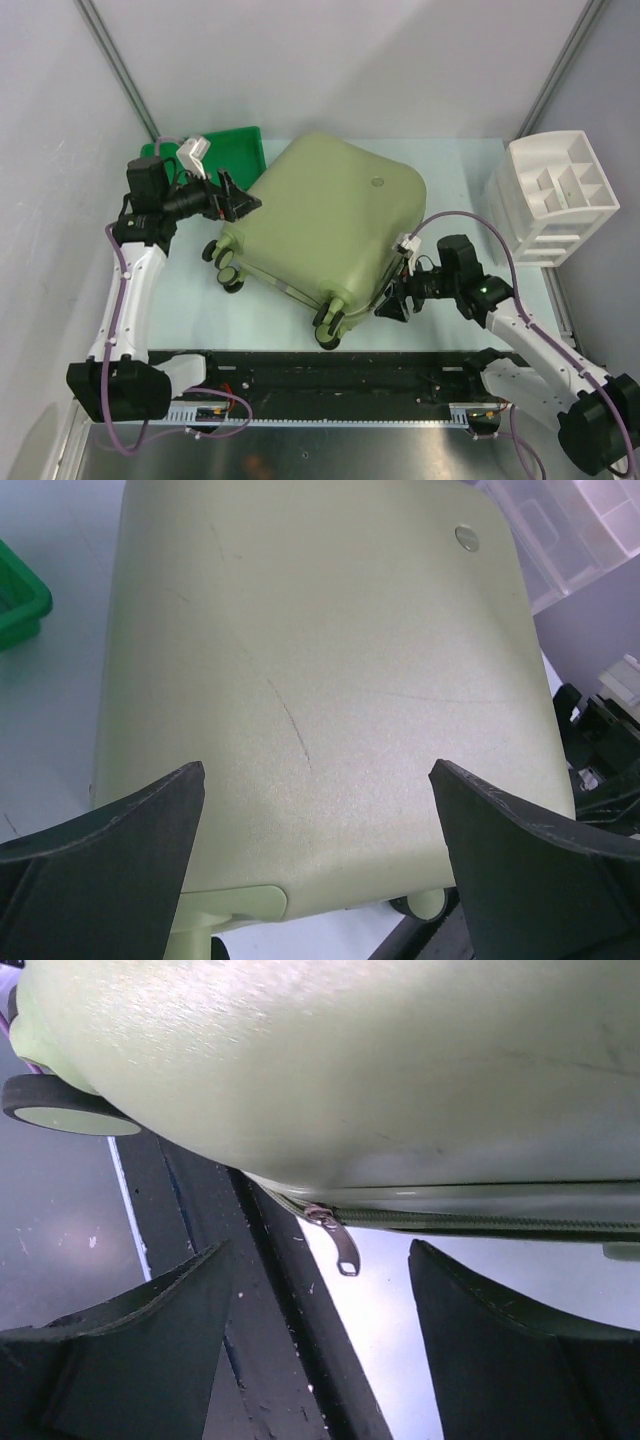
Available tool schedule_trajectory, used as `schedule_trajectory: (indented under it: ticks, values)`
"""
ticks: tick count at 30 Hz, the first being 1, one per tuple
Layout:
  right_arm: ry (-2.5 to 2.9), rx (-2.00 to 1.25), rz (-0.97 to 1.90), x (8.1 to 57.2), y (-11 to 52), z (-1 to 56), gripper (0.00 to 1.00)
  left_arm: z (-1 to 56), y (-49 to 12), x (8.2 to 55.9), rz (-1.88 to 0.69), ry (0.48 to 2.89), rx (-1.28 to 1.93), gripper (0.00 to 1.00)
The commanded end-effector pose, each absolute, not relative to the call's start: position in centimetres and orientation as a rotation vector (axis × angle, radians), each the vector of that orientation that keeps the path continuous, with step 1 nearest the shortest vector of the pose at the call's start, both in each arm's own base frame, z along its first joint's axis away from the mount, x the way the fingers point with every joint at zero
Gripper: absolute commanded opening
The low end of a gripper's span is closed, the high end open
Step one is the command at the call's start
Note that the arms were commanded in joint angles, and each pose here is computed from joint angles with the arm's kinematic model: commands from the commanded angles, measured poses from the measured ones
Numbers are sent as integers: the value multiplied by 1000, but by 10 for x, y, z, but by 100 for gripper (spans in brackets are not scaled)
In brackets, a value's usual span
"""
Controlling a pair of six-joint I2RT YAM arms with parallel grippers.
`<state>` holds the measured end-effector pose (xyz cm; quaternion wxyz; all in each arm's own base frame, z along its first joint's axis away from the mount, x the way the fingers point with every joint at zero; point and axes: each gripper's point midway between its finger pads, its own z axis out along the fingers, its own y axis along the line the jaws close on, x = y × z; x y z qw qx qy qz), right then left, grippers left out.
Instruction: Open, take out, and arrange the luggage
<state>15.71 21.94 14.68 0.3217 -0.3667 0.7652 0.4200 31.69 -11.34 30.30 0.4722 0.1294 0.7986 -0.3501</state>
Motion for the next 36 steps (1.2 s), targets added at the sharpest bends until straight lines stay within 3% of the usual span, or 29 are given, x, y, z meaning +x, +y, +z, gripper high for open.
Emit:
schedule_trajectory:
  ticks: [1,8,15,23,29,30,35,36]
  values:
    - [2002,-918,1228,152,217,156,76,317,-120,300,-862,1889,409,99]
    - [2091,-914,1341,145,225,141,86,316,-119,302,-862,1889,413,99]
    - [2104,-894,1348,145,226,124,85,316,-121,304,-878,1896,409,99]
    - [2037,-924,1405,142,246,117,77,310,-120,306,-885,1913,397,98]
    - [1968,-950,1421,142,249,122,59,306,-118,304,-870,1919,390,97]
    - [1968,-949,1421,141,248,122,52,305,-118,304,-868,1922,388,96]
    - [1971,-935,1395,140,245,126,32,302,-114,305,-845,1931,369,95]
    - [1984,-925,1391,140,245,125,24,300,-113,306,-840,1935,363,95]
